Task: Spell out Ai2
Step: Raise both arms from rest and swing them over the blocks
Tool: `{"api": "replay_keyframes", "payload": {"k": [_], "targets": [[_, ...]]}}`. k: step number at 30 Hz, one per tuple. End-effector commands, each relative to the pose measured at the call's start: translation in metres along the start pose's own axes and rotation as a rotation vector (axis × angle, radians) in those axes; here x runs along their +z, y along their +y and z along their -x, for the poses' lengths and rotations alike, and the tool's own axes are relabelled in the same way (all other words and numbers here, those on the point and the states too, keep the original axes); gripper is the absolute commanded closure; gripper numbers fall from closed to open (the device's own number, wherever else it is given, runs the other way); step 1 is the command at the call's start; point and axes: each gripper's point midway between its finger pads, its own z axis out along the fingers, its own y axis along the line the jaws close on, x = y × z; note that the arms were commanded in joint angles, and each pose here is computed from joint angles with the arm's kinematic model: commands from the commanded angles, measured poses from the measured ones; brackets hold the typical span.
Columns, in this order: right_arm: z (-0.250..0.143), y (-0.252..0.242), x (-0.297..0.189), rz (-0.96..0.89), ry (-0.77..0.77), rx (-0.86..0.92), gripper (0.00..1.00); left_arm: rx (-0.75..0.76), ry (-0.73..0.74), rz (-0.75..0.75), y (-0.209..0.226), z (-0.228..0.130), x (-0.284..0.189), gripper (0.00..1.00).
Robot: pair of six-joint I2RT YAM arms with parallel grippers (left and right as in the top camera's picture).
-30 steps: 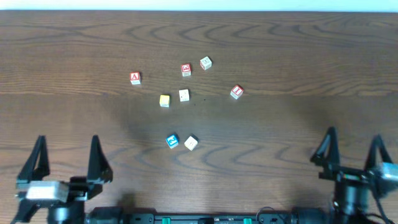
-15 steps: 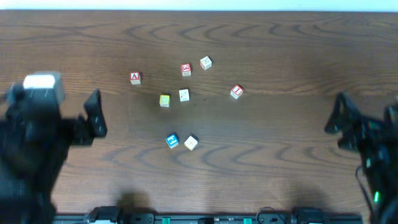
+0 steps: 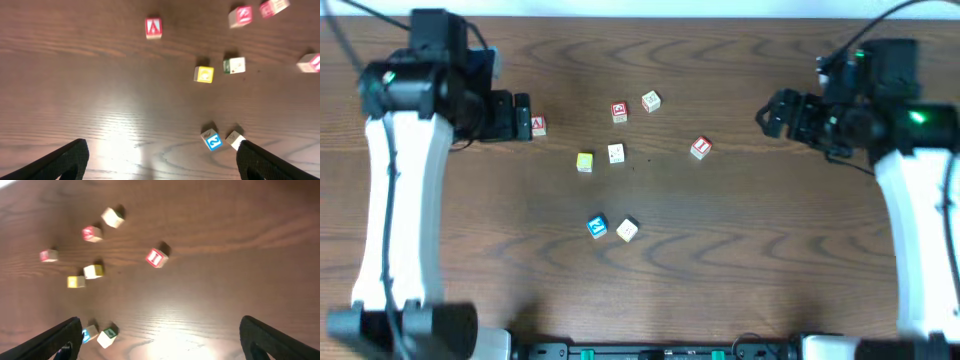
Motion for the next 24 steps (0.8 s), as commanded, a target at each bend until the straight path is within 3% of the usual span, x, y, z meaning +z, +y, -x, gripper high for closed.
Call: {"api": "replay_keyframes", "payload": {"k": [1,8,17,24], "targets": [[0.001,0.008,0.024,-0.052,0.019,0.070,0.01,-0.058,0.059,-0.005,0.002,0.004,0.021,0.04],[-0.008,0.032,0.088,-0.102,0.074,0.172,0.01,-0.066,0.142,0.003,0.006,0.004,0.055,0.05],[-0.017,0.009,0.160,-0.253,0.092,0.503,0.01,-0.067,0.070,0.017,0.009,0.022,0.057,0.05],[-0.018,0.014,0.199,-0.204,0.122,0.559,0.01,-0.066,0.066,0.020,0.009,0.023,0.057,0.05]]}}
